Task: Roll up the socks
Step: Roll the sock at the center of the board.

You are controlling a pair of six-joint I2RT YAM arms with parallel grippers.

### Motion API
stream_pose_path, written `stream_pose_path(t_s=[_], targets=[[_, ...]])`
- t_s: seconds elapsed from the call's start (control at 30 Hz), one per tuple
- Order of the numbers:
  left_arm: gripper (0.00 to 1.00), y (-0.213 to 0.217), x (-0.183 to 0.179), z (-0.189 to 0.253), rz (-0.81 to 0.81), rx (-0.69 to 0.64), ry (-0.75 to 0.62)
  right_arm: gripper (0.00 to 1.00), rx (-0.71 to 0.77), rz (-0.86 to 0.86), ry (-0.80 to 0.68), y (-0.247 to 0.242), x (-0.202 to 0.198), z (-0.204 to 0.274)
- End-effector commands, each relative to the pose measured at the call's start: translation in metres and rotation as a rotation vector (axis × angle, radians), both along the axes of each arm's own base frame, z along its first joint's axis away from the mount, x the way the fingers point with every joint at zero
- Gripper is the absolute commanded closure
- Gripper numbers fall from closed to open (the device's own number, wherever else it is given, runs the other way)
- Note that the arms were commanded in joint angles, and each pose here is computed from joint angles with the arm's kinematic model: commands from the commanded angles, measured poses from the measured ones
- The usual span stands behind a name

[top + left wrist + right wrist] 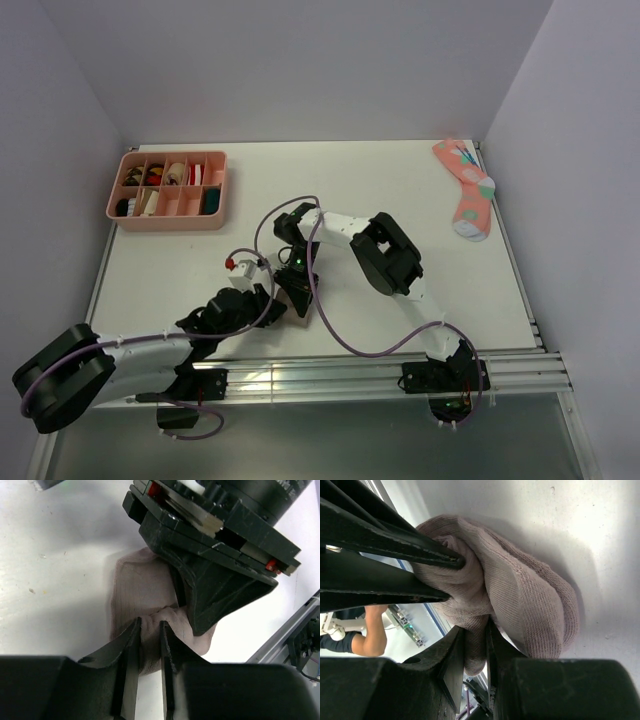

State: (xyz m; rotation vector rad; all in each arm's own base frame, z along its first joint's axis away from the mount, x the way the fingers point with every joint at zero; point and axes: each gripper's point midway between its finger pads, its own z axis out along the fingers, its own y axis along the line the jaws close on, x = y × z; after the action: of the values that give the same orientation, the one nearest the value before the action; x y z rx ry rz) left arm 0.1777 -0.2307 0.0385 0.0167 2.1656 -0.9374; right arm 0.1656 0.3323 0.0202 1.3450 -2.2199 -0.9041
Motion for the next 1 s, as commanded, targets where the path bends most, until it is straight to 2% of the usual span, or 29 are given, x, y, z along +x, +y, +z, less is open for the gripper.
stream_pose_path(t_s=[0.0,0.07,0.23,0.6,0.77,0.97], targets=[[0.92,-0.008,-0.005,-0.004,-0.051,0.027,0.025,0.78,-0.014,0.079,-0.285,-0.001,0.047,-0.064],[1.00,-0.007,-0.005,-0.010,-0.041,0.047,0.049,0.73,0.001,0.060,-0.306,0.000,0.051,-0.060],[1.00,0.004,-0.005,-0.025,0.024,0.095,0.113,0.62,0.057,0.011,-0.340,0.002,0.059,-0.044],[1.00,0.006,-0.007,-0.038,0.086,0.140,0.234,0.54,0.246,-0.173,-0.457,-0.009,0.083,0.024],[1.00,0.006,-0.008,-0.043,0.095,0.169,0.283,0.53,0.374,-0.243,-0.562,-0.023,0.102,0.062],[1.00,0.008,-0.012,-0.047,0.116,0.187,0.342,0.52,0.479,-0.203,-0.707,-0.039,0.095,0.091]])
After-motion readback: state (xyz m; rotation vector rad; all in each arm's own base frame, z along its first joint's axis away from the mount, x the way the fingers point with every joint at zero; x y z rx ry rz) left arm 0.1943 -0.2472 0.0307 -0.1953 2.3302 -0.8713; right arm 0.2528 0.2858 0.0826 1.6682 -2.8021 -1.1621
